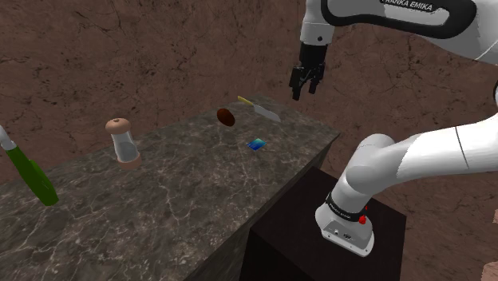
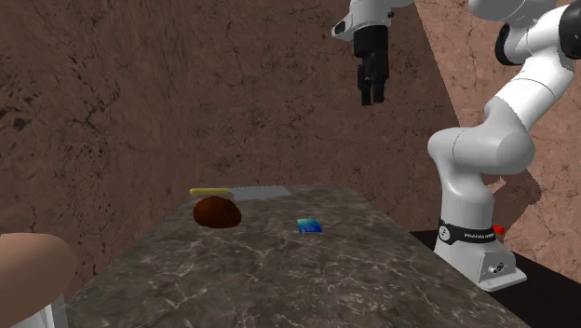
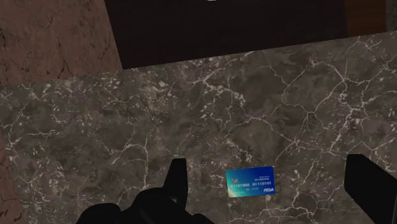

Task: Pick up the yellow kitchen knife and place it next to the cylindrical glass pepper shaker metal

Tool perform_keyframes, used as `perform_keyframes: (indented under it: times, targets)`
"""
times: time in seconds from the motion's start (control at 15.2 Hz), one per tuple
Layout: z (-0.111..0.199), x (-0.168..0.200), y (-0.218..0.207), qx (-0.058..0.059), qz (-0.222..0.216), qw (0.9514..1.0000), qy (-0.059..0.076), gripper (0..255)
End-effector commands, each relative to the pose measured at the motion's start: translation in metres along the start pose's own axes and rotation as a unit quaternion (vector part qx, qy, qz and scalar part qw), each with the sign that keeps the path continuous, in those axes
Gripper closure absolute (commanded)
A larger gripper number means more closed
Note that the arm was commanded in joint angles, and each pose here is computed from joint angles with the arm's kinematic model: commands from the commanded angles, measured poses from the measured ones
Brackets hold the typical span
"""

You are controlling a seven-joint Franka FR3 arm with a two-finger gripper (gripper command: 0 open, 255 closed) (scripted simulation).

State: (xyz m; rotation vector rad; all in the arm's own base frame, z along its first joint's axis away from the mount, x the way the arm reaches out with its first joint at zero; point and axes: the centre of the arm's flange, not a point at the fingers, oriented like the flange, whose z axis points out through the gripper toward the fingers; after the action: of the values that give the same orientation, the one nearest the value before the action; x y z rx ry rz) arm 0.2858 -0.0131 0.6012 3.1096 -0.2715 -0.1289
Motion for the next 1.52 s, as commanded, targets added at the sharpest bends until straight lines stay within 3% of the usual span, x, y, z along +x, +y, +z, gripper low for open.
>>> perform_keyframes:
  times: [0.0,1.45]
  targets:
    - [0.0,0.0,0.0,0.0,0.0,1.0,0.0,0]
    - [0.134,0.227,0.119,0.009,-0.026,0.9996,0.01,0]
